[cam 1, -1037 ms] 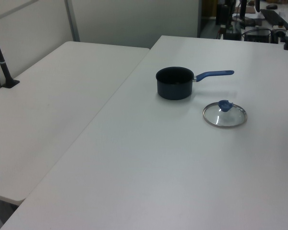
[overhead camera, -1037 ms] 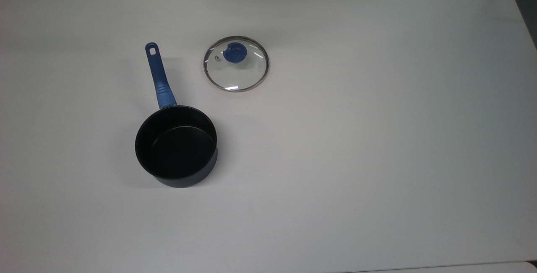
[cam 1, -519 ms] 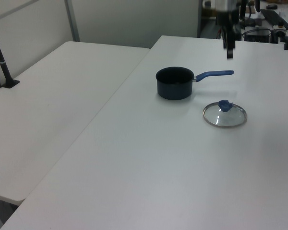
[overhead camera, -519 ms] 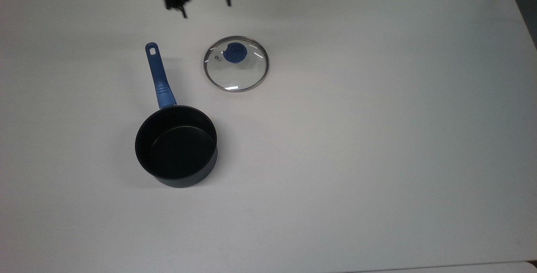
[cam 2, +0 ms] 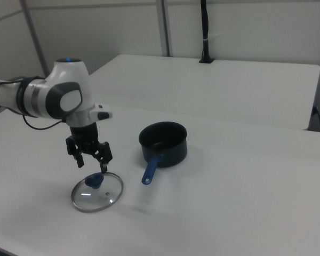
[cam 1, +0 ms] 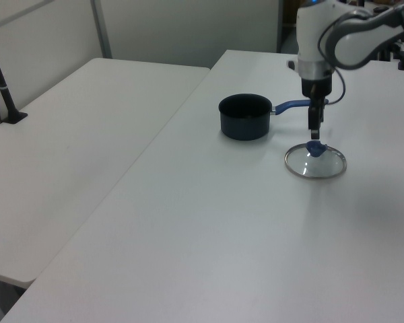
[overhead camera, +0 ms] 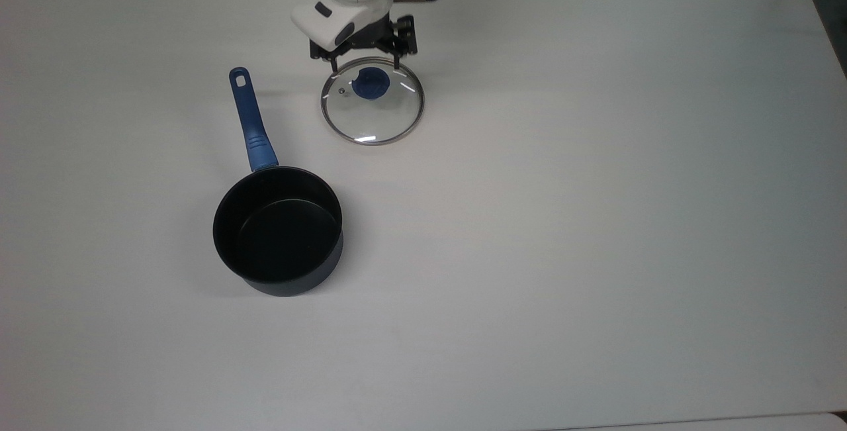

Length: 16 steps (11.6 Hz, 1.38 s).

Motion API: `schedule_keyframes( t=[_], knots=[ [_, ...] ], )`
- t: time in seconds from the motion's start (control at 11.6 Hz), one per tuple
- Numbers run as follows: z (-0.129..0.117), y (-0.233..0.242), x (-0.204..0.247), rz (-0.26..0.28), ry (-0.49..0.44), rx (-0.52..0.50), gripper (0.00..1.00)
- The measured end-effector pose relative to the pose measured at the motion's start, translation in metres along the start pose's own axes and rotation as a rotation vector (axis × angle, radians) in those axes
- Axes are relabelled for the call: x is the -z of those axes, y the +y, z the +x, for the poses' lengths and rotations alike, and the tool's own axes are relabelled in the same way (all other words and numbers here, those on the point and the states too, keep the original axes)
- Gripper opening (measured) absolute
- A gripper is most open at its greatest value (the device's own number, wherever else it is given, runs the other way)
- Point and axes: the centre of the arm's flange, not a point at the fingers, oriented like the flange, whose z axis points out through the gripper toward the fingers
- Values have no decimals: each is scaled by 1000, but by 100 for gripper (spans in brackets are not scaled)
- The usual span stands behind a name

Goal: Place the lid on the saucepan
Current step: 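Move the gripper down over the blue knob of the glass lid, then close the gripper on the blue knob of the glass lid, then lift the glass lid and carry it over the saucepan rim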

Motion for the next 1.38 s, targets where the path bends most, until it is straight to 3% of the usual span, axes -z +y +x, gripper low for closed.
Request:
schedule_keyframes(
  t=[0.26,0.52,0.61,0.69,0.78,1.04,1.21,1.38],
  knots=[
    [-3,-3,-38,30,32,-168,98],
    [-1,-3,-58,31,4,-228,93],
    [-1,-3,-62,31,-3,-228,86],
    [0,-4,-64,31,-7,-228,69],
    [1,-5,-61,39,-2,-231,60],
    [2,-6,-59,41,2,-273,58],
    [14,-4,-30,47,48,-278,57],
    [32,3,32,58,136,-286,57]
  ],
)
